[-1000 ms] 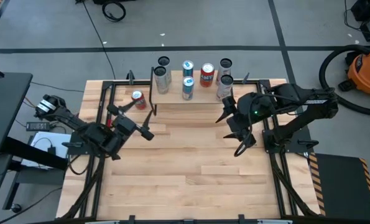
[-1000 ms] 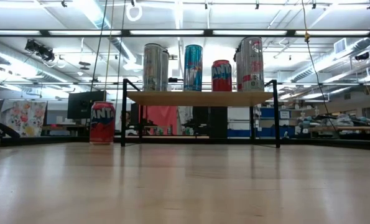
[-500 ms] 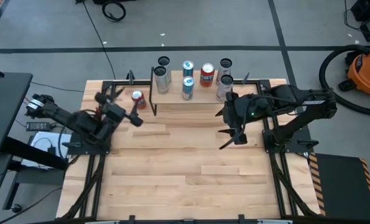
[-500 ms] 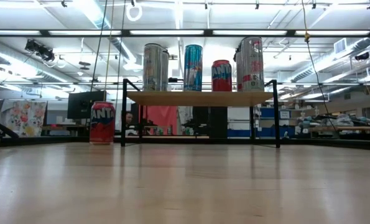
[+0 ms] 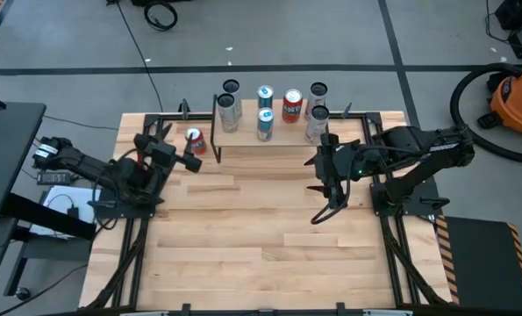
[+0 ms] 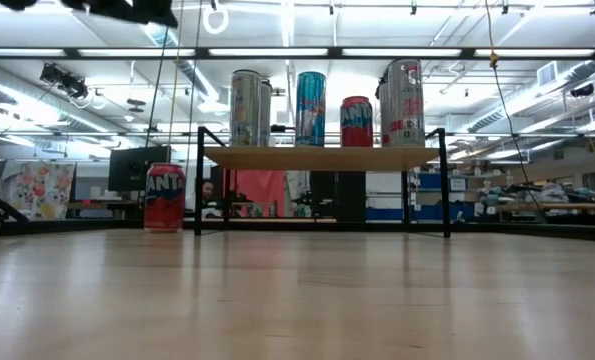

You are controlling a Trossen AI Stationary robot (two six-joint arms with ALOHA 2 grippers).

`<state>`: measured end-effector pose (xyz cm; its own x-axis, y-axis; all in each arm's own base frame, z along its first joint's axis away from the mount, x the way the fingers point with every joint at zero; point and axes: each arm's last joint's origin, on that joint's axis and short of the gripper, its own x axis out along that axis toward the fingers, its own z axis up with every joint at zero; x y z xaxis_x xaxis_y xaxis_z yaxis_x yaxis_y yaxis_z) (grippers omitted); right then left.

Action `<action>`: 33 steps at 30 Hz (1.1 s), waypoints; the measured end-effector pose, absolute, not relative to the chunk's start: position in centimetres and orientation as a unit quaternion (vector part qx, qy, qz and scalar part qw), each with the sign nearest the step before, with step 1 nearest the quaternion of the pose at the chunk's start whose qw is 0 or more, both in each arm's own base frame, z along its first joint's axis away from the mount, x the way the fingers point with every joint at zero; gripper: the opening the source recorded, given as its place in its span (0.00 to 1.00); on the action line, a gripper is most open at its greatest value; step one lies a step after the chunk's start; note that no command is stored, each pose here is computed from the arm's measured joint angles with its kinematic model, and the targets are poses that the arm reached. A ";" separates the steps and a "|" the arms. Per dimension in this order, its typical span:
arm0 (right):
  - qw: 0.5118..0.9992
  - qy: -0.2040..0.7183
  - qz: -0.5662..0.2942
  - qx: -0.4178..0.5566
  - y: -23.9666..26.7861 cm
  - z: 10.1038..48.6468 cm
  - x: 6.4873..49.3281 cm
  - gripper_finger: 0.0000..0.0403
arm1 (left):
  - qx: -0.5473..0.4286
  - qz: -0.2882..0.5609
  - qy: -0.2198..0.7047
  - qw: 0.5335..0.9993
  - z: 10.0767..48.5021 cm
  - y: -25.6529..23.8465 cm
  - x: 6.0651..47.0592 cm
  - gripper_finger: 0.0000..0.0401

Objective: Place canned beverage on shelf
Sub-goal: Put the red soda can on the shelf aligned with the other red soda can

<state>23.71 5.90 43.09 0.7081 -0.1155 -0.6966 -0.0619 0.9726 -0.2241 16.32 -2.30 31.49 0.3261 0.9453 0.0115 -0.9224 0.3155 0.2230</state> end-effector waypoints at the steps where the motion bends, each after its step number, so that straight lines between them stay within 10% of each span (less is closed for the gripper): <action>1: 0.917 0.381 -0.016 -0.118 6.0 43.1 23.7 0.73 | 0.086 0.584 0.059 0.805 31.0 -2.2 16.3 0.78; 33: 0.909 0.369 -0.120 -0.151 5.7 43.2 23.4 0.73 | -0.015 0.541 -0.003 0.841 16.1 0.6 14.1 0.78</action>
<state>23.40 5.65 43.21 0.6985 -0.3295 -0.6353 0.1057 0.9255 -0.3638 14.07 0.61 16.12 0.4152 0.9096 -0.0117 -0.9095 0.4148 -0.0279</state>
